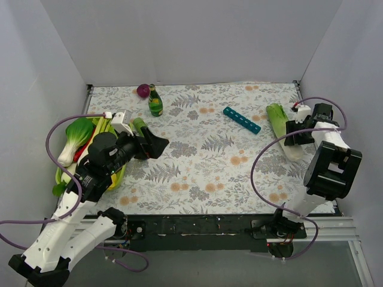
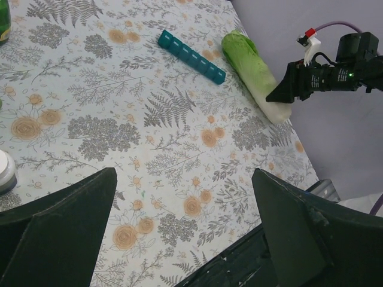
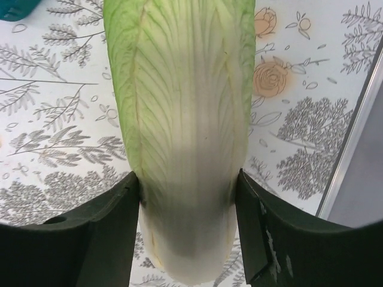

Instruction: Sort the pills into containers

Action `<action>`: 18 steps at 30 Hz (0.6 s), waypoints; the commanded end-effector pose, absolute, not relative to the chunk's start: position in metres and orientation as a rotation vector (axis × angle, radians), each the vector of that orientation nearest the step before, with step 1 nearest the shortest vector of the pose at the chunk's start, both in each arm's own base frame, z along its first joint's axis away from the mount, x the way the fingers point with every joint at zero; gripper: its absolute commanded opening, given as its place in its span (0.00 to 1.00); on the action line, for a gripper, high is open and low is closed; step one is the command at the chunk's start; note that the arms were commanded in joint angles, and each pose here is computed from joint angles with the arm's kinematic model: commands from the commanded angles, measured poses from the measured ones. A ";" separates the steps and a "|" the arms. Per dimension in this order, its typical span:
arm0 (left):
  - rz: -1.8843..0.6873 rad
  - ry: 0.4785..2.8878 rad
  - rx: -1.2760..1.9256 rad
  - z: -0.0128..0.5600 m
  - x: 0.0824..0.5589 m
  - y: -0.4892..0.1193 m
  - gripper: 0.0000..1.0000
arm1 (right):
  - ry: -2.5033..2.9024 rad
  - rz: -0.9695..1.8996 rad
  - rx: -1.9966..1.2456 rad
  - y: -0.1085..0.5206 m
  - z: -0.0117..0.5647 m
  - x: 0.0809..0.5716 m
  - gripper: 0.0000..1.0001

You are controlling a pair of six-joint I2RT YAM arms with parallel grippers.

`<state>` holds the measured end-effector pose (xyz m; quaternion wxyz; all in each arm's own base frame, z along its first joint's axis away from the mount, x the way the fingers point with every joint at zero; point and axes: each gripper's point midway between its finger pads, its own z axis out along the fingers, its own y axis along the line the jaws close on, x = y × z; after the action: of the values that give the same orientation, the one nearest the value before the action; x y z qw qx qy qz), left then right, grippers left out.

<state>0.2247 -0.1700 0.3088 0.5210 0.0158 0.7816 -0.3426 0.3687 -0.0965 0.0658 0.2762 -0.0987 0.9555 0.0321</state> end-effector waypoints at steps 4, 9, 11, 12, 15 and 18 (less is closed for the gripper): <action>-0.891 1.818 0.078 0.322 0.213 -0.174 0.98 | 2.429 0.097 -0.167 -0.085 0.113 0.369 0.69; -0.889 1.800 0.092 0.327 0.207 -0.171 0.98 | 2.323 0.050 -0.236 -0.079 0.151 0.358 0.91; -0.878 1.801 0.097 0.326 0.206 -0.169 0.98 | 2.291 0.027 -0.239 -0.080 0.159 0.357 0.93; -0.876 1.800 0.102 0.326 0.204 -0.168 0.98 | 2.282 0.024 -0.241 -0.079 0.163 0.356 0.93; -0.872 1.803 0.106 0.326 0.203 -0.167 0.98 | 2.271 0.062 -0.281 -0.070 0.173 0.348 0.94; -0.853 1.798 0.108 0.326 0.200 -0.163 0.98 | 2.136 0.094 -0.374 -0.051 0.202 0.341 0.95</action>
<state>0.2055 -0.1675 0.3256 0.5382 0.0347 0.7572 -0.3684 0.3494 -0.0722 0.1701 0.4130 -0.1045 0.9045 0.0190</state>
